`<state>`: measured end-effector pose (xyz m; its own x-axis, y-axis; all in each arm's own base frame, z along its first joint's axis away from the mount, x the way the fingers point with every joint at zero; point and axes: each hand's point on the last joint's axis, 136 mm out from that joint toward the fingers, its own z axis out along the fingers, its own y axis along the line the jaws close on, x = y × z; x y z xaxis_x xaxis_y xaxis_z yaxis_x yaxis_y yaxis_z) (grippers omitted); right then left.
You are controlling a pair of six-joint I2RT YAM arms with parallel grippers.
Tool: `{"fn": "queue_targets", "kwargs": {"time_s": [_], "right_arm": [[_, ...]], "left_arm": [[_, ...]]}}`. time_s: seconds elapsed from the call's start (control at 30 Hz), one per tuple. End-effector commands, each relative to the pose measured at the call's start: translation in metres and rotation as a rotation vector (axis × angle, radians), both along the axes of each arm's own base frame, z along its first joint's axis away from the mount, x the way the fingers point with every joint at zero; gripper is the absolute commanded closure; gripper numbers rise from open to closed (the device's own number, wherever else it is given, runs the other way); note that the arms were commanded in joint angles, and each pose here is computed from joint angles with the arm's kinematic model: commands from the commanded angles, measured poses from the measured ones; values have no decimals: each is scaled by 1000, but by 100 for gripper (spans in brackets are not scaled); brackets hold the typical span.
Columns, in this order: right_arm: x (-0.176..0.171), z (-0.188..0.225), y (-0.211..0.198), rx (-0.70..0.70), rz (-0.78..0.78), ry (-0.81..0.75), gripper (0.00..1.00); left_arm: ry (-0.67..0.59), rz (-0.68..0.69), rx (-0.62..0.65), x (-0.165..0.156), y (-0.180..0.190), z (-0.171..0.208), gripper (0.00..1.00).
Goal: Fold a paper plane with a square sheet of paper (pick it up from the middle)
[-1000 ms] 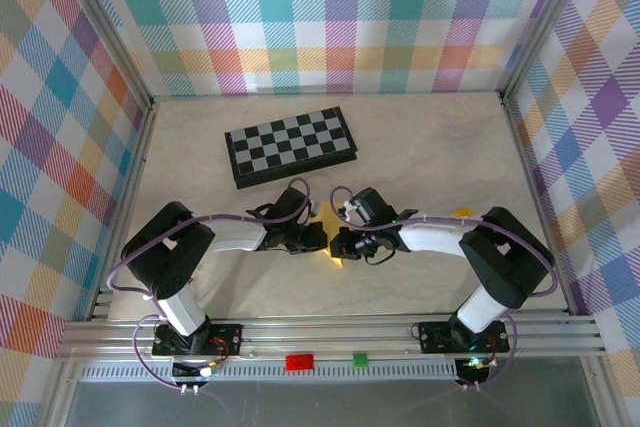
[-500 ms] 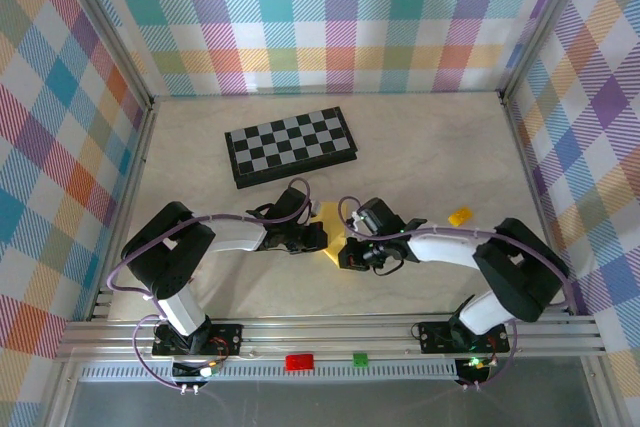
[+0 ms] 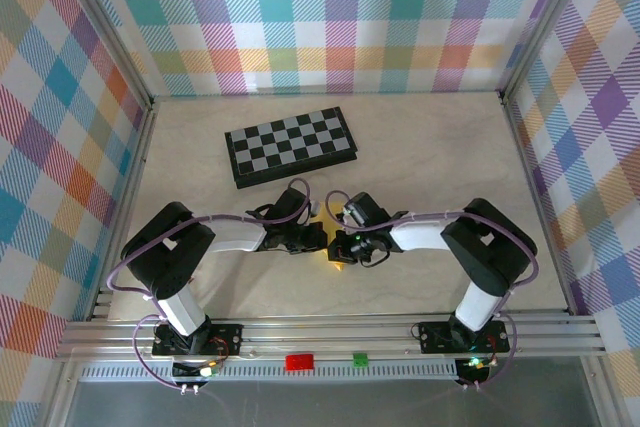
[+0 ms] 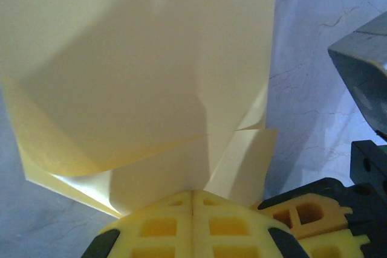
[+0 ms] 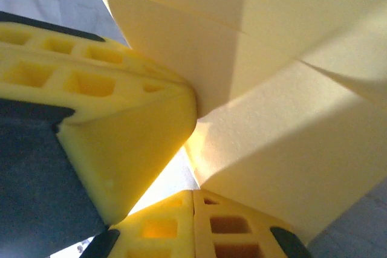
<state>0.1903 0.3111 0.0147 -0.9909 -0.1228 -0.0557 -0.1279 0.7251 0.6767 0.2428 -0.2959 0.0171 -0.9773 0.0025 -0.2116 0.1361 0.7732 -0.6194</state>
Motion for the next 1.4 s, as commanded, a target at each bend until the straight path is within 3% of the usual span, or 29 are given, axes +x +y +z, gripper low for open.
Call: {"fn": "queue_targets", "kwargs": {"time_s": [0.0, 0.33, 0.63, 0.83, 1.0, 1.2, 1.37], "right_arm": [[-22, -16, -13, -43, -8, 46, 92], [-54, -8, -44, -38, -25, 60, 90], [-16, 42, -17, 48, -31, -108, 92], [7, 10, -6, -58, -54, -77, 91], [-13, -26, -25, -130, -64, 12, 94], [-21, -35, -34, -148, -70, 31, 96], [-18, -34, -33, -147, -73, 22, 96]], "left_arm": [[99, 30, 191, -26, 39, -46, 100], [112, 44, 201, -27, 41, -52, 100], [95, 47, 174, -24, 37, -43, 100], [89, 45, 157, -23, 34, -37, 100], [26, 23, 113, -12, 23, -9, 99], [-63, 22, -7, -4, 7, 41, 94], [-22, 42, -65, -11, 1, 32, 95]]}}
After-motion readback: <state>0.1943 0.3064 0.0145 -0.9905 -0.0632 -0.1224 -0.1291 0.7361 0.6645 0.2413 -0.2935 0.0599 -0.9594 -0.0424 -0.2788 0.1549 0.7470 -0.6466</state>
